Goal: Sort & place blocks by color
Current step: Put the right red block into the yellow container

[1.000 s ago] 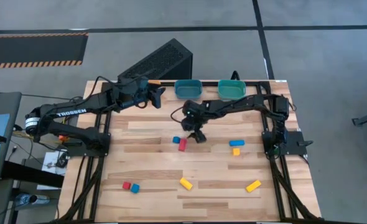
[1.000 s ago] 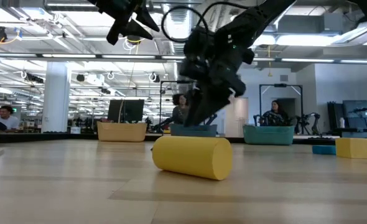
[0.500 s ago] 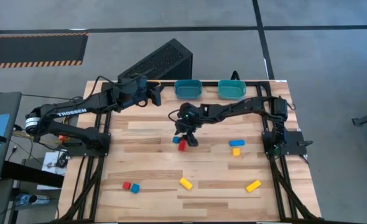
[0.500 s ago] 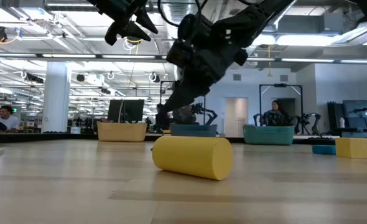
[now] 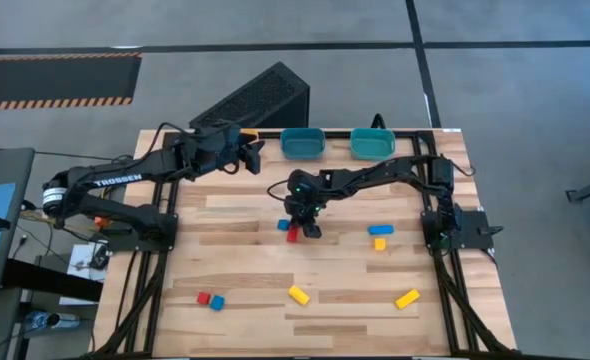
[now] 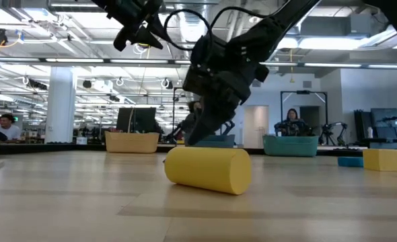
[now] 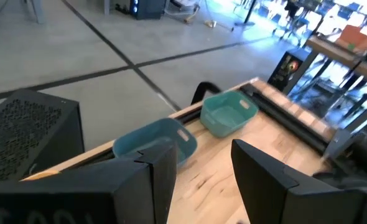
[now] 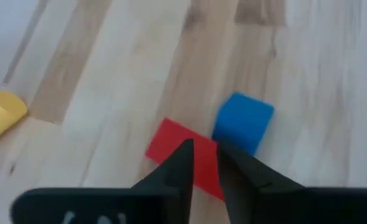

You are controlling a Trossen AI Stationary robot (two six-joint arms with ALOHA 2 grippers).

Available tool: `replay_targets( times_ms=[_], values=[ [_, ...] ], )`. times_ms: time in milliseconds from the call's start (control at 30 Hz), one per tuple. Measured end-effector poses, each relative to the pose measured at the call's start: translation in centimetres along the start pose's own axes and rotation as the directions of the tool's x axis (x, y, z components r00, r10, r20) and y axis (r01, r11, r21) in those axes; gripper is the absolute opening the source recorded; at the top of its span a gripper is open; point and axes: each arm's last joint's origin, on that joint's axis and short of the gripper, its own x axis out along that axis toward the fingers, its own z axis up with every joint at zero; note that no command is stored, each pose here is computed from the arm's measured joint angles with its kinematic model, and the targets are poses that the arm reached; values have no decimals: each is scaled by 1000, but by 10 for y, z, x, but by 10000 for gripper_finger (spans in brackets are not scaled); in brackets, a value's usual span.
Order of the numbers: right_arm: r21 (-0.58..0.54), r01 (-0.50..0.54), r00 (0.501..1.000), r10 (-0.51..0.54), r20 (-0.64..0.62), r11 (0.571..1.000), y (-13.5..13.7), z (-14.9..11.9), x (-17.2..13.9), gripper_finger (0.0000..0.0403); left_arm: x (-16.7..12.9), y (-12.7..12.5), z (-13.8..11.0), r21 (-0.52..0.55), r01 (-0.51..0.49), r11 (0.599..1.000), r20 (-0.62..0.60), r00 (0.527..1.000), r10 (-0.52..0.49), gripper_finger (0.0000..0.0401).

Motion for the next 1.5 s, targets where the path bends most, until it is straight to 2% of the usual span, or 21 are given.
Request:
replay_targets(
  times_ms=[200,333,467,667,833,1133,1367,1500],
  values=[
    [18,-3,996,4,-86,1000,-8,-12,-6,50,2,-1,-1,74,12,997,-13,1000,-11,141],
    [69,-12,989,22,-145,998,-12,-20,-9,25,1,0,-2,118,13,993,-15,1000,-11,141],
    [97,-30,990,43,-135,995,-11,-19,-10,6,1,0,-2,123,15,992,-17,1000,-13,141],
    [109,-38,999,41,-28,993,-8,-3,-7,10,1,-1,-2,149,38,988,-27,999,-34,141],
    [69,-32,999,32,1,997,-1,0,-2,4,1,-1,-2,161,37,986,-27,999,-33,141],
    [143,-10,999,17,-49,990,-1,-22,4,3,1,-1,-2,211,32,977,-24,999,-28,141],
    [253,-2,985,46,-167,968,2,-34,-2,3,2,-1,-2,204,32,978,-25,999,-28,141],
    [275,17,986,29,-165,961,10,-28,-14,7,1,0,-2,205,36,978,-31,999,-30,141]
  ],
)
